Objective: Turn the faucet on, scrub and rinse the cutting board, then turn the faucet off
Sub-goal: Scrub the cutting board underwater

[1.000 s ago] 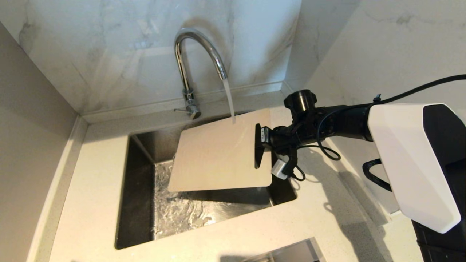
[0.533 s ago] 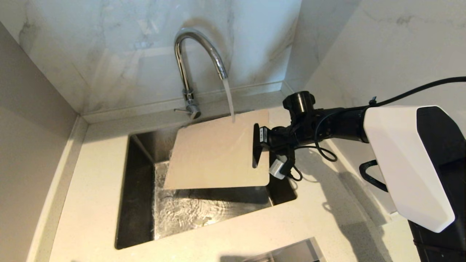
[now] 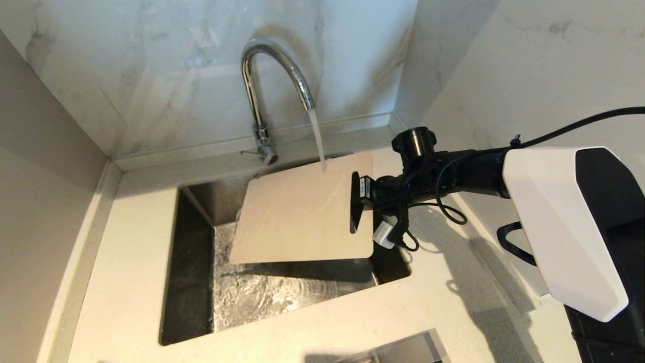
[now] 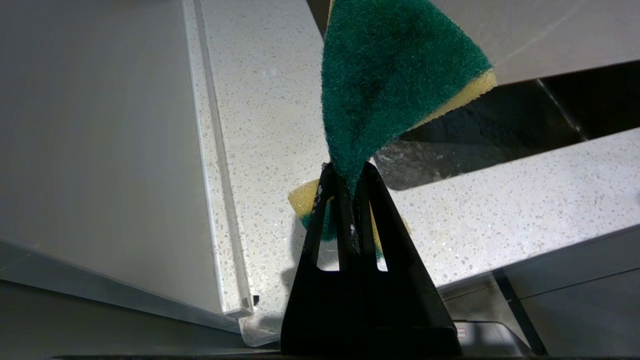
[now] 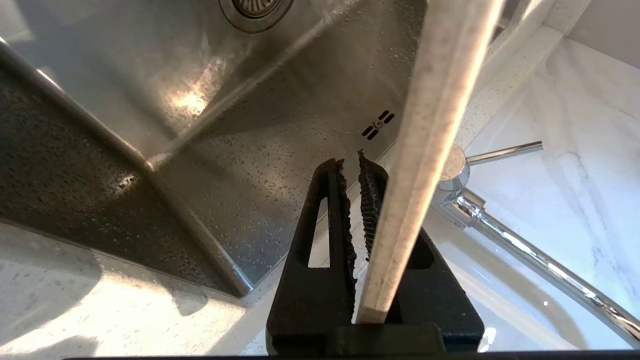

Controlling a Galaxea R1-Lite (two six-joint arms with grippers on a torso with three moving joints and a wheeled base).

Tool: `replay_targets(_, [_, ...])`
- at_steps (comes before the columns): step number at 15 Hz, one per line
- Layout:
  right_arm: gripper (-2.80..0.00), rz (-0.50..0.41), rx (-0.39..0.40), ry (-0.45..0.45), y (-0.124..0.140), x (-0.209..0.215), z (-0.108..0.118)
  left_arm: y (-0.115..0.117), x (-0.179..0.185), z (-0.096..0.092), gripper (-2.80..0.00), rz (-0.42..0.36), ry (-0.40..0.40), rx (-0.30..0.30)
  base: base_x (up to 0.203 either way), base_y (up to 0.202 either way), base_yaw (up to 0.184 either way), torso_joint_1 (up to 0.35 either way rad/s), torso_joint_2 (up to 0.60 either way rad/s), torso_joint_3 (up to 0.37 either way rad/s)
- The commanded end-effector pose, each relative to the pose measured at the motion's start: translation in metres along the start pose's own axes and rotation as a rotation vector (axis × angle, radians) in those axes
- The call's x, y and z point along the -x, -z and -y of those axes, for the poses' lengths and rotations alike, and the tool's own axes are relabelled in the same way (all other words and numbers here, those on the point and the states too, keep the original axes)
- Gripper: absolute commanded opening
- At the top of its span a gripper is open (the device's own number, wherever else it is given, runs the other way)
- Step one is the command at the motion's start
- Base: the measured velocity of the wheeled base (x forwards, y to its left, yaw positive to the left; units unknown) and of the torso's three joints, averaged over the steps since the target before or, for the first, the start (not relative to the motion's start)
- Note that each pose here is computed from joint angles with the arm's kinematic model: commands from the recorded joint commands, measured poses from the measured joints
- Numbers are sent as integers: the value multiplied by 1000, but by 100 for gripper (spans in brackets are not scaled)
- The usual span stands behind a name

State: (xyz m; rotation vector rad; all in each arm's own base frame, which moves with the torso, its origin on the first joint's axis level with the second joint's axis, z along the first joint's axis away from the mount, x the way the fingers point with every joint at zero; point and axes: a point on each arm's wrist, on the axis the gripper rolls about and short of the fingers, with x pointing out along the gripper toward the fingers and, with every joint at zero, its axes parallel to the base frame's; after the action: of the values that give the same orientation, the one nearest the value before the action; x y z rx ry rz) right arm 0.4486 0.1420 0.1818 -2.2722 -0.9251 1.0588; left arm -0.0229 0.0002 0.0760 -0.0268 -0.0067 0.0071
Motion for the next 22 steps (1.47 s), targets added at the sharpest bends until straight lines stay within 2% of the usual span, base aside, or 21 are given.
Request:
replay_targets(1, [-280,5,15,5,-1,0,1,0,0,0,-280,-2,0,1,0,0,0,0,0,0])
replay_targets(4, [-280,27,4,8,-3,2,5,0,0,0,-280,-2,0,1,0,0,0,0,0,0])
replay_targets(6, [-280,75,-7,2,-11,-1,13,0,0,0,-280,-2,0,1,0,0,0,0,0,0])
replay_targets(10, [-280,108,10,20,-18,0,34,0,0,0,-280,-2,0,1,0,0,0,0,0,0])
replay_targets(20, [-280,140,39,44,-40,27,73,0,0,0,-280,-2,0,1,0,0,0,0,0,0])
replay_targets(22, [-280,143,33,-1,-48,34,73,0,0,0,-280,-2,0,1,0,0,0,0,0,0])
